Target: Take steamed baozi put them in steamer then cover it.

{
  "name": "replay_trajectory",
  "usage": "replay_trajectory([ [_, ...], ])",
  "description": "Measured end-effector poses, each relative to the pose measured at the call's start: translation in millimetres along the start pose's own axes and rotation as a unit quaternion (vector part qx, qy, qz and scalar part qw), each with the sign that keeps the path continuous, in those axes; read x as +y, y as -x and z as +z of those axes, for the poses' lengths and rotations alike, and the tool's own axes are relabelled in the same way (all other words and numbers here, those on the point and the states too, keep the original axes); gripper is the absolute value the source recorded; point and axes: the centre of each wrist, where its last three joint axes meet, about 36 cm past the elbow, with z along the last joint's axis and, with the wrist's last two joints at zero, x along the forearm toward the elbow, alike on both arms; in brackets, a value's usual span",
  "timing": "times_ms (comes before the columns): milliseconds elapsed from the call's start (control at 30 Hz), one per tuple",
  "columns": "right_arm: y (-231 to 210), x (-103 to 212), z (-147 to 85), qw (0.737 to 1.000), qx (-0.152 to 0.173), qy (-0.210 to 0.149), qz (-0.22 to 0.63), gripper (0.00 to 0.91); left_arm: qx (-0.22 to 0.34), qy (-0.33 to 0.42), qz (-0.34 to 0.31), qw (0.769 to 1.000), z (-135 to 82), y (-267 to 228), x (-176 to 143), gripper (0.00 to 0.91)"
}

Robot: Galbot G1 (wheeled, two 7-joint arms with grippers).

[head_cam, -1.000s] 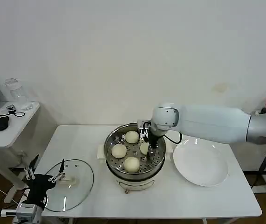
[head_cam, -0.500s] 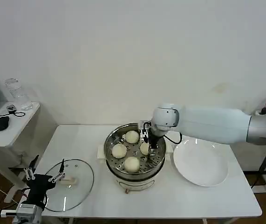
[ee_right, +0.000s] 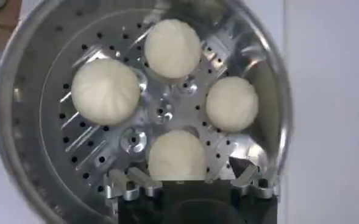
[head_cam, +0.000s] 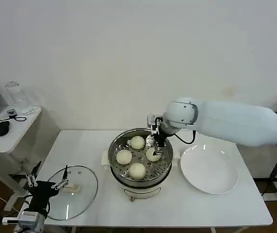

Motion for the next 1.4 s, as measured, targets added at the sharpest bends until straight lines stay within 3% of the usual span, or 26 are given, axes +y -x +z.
replay_trajectory([
  [233, -29, 16, 25, 0.991, -0.084, 0.047, 0.095, 0.907, 0.0, 0.0, 0.001, 1.0, 0, 0, 1, 0.907],
  [433, -43, 40, 64, 0.959, -0.168, 0.103, 0.204, 0.907, 0.003, -0.002, 0.003, 1.0, 3, -1, -1, 0.907],
  [800, -32, 98, 129, 0.856, -0.319, 0.199, 0.353, 0.907, -0.001, 0.002, 0.0, 1.0, 8, 2, -1, 0.907],
  [1067, -2, 157, 181, 0.757, -0.425, 0.283, 0.407, 0.907, -0.005, 0.039, -0.002, 0.999, 13, 11, 2, 0.907],
  [1233, 11, 222, 233, 0.687, -0.445, 0.346, 0.458, 0.907, -0.008, 0.112, -0.002, 0.994, 26, 20, 4, 0.907],
  [1400, 6, 295, 278, 0.645, -0.403, 0.39, 0.519, 0.907, -0.005, 0.233, 0.003, 0.972, 49, 22, 7, 0.907],
])
